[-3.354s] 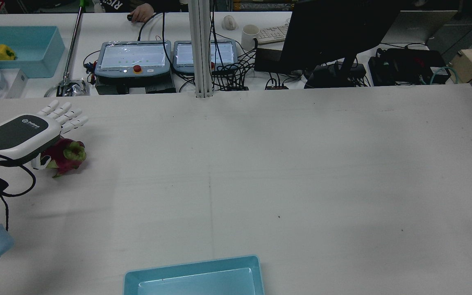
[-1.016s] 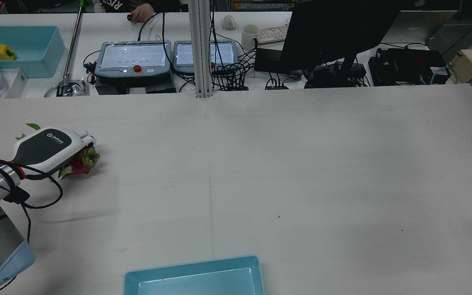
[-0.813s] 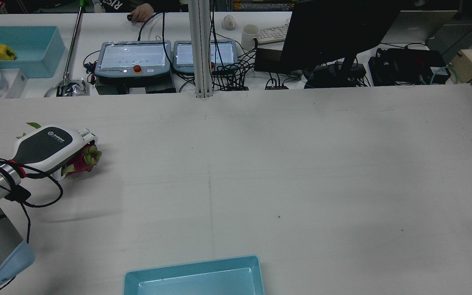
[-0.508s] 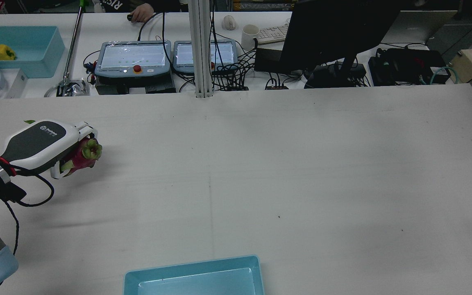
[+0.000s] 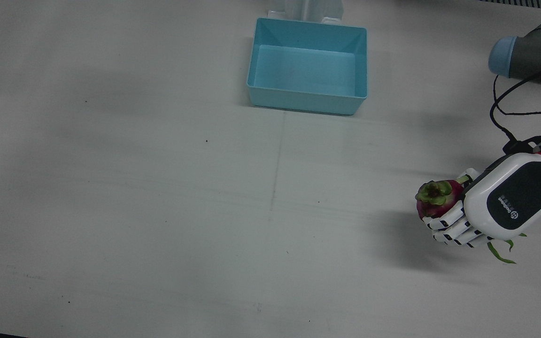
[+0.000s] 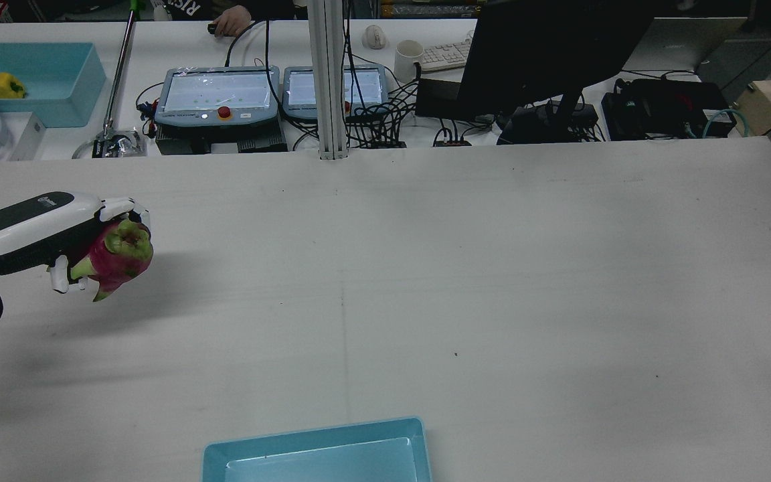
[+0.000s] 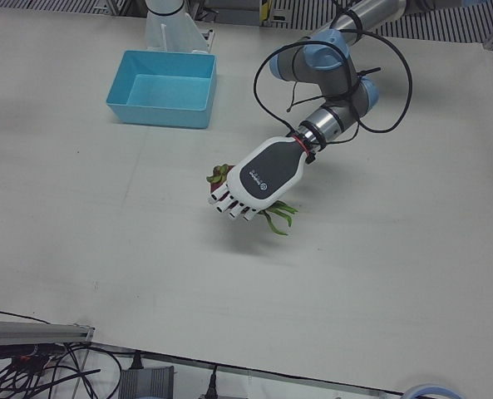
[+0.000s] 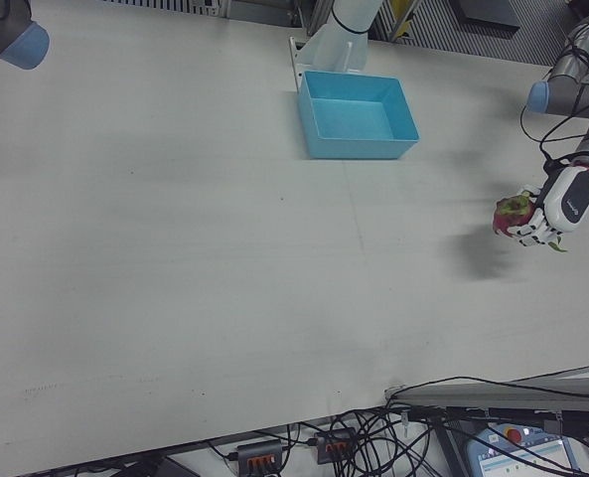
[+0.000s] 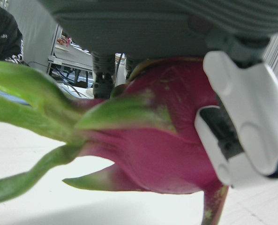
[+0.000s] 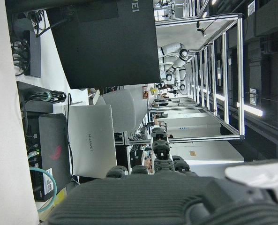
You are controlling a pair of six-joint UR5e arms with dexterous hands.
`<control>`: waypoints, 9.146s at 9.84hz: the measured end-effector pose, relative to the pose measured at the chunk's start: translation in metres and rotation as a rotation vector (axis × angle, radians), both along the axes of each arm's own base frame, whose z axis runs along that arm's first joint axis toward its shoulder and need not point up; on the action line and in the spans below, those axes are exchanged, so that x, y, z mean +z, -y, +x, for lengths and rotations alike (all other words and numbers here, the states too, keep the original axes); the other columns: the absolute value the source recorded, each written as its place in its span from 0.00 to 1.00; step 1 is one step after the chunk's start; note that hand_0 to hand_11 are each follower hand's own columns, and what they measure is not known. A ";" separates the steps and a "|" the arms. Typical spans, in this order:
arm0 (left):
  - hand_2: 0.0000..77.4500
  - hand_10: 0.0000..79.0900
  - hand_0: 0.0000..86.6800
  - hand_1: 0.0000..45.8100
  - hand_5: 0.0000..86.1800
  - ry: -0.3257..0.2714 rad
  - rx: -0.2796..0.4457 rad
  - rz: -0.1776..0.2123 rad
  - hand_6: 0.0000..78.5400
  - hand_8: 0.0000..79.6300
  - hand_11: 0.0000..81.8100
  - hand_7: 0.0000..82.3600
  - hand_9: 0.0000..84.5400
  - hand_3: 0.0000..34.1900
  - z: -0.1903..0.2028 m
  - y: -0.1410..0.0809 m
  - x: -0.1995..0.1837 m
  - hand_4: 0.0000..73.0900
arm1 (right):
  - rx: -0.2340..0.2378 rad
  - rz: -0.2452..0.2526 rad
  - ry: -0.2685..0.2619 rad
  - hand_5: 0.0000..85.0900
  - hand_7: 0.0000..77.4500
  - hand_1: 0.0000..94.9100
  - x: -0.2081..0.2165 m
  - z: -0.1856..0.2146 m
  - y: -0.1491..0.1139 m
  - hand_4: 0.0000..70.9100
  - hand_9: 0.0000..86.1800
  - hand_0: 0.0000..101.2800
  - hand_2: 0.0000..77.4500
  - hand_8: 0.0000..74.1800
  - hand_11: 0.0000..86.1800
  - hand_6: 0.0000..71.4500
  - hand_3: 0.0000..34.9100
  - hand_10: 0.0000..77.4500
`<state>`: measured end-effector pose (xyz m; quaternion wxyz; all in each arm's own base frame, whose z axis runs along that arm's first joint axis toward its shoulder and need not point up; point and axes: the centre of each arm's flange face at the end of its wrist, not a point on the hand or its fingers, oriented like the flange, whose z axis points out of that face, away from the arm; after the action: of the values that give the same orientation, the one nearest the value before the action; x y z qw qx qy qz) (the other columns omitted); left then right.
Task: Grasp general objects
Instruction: 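Lift the dragon fruit with the left hand off the table, then carry the dragon fruit with the left hand toward the blue tray, then lower the dragon fruit over the blue tray with the left hand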
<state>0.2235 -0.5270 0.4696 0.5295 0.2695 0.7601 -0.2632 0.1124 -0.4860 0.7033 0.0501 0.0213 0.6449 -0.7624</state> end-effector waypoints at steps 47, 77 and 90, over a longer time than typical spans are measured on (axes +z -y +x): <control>1.00 0.00 0.92 0.00 0.66 -0.960 1.246 -0.319 0.22 0.42 0.02 0.72 0.50 0.00 0.214 -0.227 -0.169 0.01 | 0.000 0.000 0.000 0.00 0.00 0.05 0.000 0.000 0.000 0.00 0.01 0.00 0.02 0.00 0.01 0.00 0.00 0.00; 1.00 0.00 0.93 0.00 0.45 -0.985 1.201 -0.301 0.01 0.01 0.01 0.26 0.01 0.00 0.204 -0.218 -0.165 0.25 | 0.000 0.000 0.000 0.00 0.00 0.05 0.000 0.000 0.000 0.00 0.01 0.00 0.02 0.00 0.01 0.00 0.00 0.00; 1.00 0.00 0.19 0.00 0.58 -1.103 1.099 -0.305 0.01 0.01 0.01 0.38 0.06 0.02 0.172 -0.214 -0.125 0.00 | 0.000 0.000 0.000 0.00 0.00 0.05 0.000 0.000 0.000 0.00 0.01 0.00 0.02 0.00 0.01 0.00 0.00 0.00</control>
<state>0.3957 -0.3133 0.3449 0.1617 -0.3893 0.8924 -0.1610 0.1126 -0.4859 0.7033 0.0503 0.0212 0.6447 -0.7625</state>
